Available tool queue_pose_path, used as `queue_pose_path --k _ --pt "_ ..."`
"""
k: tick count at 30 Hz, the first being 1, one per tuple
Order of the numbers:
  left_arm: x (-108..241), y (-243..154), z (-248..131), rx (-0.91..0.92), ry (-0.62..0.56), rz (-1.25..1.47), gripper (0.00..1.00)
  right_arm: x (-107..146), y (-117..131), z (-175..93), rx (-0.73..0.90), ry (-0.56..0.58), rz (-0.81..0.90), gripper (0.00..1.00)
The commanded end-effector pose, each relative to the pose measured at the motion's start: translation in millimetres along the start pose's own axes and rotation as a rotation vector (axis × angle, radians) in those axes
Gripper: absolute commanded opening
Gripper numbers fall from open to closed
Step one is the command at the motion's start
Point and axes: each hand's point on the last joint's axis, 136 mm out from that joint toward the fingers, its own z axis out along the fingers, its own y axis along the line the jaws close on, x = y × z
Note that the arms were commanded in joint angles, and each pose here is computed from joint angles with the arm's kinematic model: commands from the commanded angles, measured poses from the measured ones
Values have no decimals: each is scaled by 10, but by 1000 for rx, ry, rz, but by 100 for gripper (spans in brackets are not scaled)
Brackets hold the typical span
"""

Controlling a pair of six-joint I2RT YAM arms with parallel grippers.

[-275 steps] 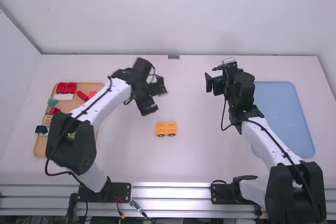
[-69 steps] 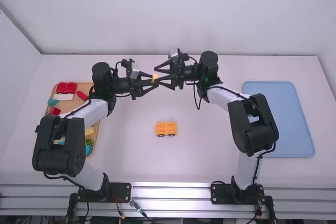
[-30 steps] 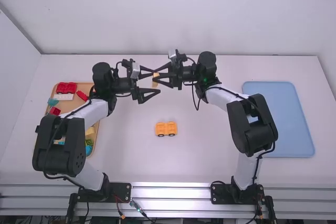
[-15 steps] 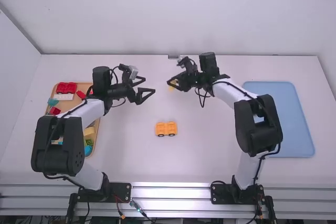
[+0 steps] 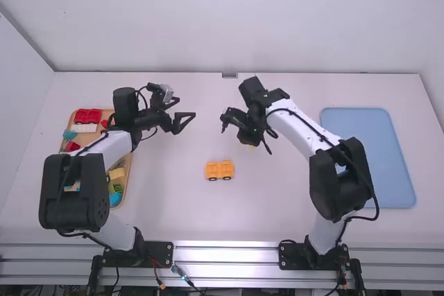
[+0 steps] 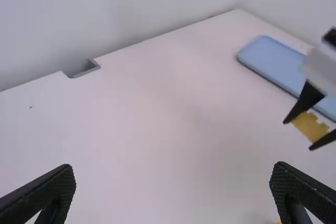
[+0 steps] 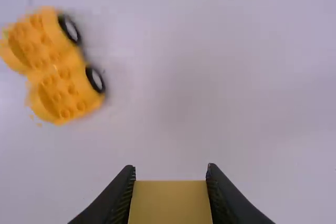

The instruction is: Assemble lego blocks to make yellow taxi

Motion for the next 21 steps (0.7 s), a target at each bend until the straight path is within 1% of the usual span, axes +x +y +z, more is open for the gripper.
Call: queue_pose_path --k 1,2,4,7,10,13,19,21 --pt "17 5 -29 15 -3 -11 99 240 75 122 17 111 -75 15" --pt "19 2 -35 19 -4 -14 99 280 119 155 8 126 -79 15" --pt "21 -4 -30 20 -2 -14 99 340 201 215 -11 146 -83 7" --pt "19 -4 -30 20 -3 -13 99 386 324 298 -41 157 -95 7" --pt "20 -5 -30 21 -3 -14 99 404 390 355 -54 156 -101 7" --pt "20 -4 -31 20 -3 -14 99 410 437 428 -67 137 -104 10" --pt "22 -5 -30 21 -2 -16 99 428 554 563 -98 101 -100 10" --pt "23 -6 -30 21 -2 -16 99 441 579 586 -107 95 -97 11"
